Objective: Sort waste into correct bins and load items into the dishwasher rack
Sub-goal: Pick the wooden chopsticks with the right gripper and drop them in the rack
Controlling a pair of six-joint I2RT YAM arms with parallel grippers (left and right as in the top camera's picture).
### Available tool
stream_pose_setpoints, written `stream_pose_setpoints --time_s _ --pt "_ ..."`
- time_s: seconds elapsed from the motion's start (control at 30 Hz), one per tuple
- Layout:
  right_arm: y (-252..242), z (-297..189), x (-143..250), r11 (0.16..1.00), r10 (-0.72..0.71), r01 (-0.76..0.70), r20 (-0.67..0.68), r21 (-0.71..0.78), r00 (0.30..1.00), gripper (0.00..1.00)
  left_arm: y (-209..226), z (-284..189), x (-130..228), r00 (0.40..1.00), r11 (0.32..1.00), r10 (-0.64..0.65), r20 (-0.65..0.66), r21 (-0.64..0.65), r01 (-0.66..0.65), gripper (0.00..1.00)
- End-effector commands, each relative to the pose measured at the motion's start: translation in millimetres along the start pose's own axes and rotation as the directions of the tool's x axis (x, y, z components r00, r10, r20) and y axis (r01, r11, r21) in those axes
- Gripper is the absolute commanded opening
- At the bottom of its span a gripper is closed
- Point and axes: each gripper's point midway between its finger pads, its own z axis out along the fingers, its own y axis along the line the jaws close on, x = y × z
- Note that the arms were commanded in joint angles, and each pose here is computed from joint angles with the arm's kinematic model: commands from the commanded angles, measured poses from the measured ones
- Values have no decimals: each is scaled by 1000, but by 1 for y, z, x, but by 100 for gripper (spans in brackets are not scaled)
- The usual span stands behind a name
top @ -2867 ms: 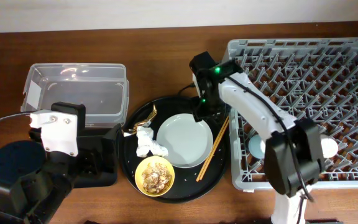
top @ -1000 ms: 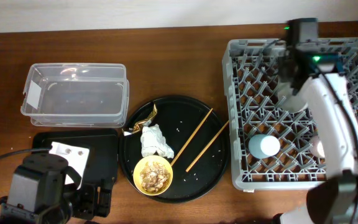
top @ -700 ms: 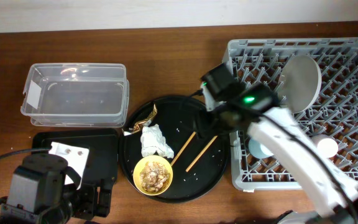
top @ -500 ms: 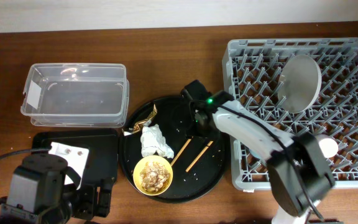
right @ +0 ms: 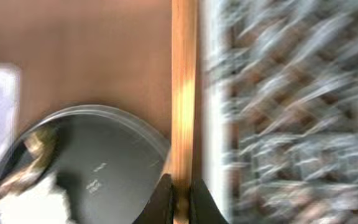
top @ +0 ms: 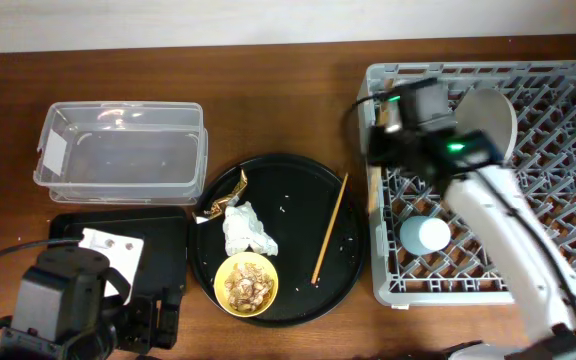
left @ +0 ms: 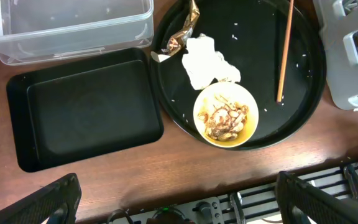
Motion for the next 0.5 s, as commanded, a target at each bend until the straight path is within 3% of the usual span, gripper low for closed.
stream_pose_setpoints --time_s 0.0,0.07,0.1,0.13,0.17,0.23,0.27,0.3,0.37,0.47 --pt "-39 28 4 968 -232 238 -86 72 969 4 1 0 0 1000 1000 5 2 -7 -5 100" --pt "-40 50 16 972 -220 229 -148 46 964 4 1 0 0 1000 1000 5 2 -7 -5 100" --pt "-36 53 19 971 -228 236 -158 33 961 24 1 0 0 1000 1000 5 2 -7 -5 100" --pt "-31 44 17 976 -207 214 -150 32 967 66 1 0 0 1000 1000 5 2 -7 -5 99" --pt "-25 29 11 985 -167 173 -138 30 976 68 1 0 0 1000 1000 5 2 -7 -5 100" --pt "21 -15 11 978 -178 161 -123 -130 976 77 1 0 0 1000 1000 5 2 -7 -5 100" --pt "51 -26 28 967 -188 155 -155 -202 970 79 1 0 0 1000 1000 5 2 -7 -5 100" --pt "82 -22 56 966 -181 130 -222 -225 958 74 1 0 0 1000 1000 5 2 -7 -5 100" --pt "103 10 94 994 -85 59 -291 -95 953 70 1 0 0 1000 1000 5 2 -7 -5 100" --pt "131 71 149 999 -38 32 -399 -20 916 53 1 0 0 1000 1000 5 2 -7 -5 100"
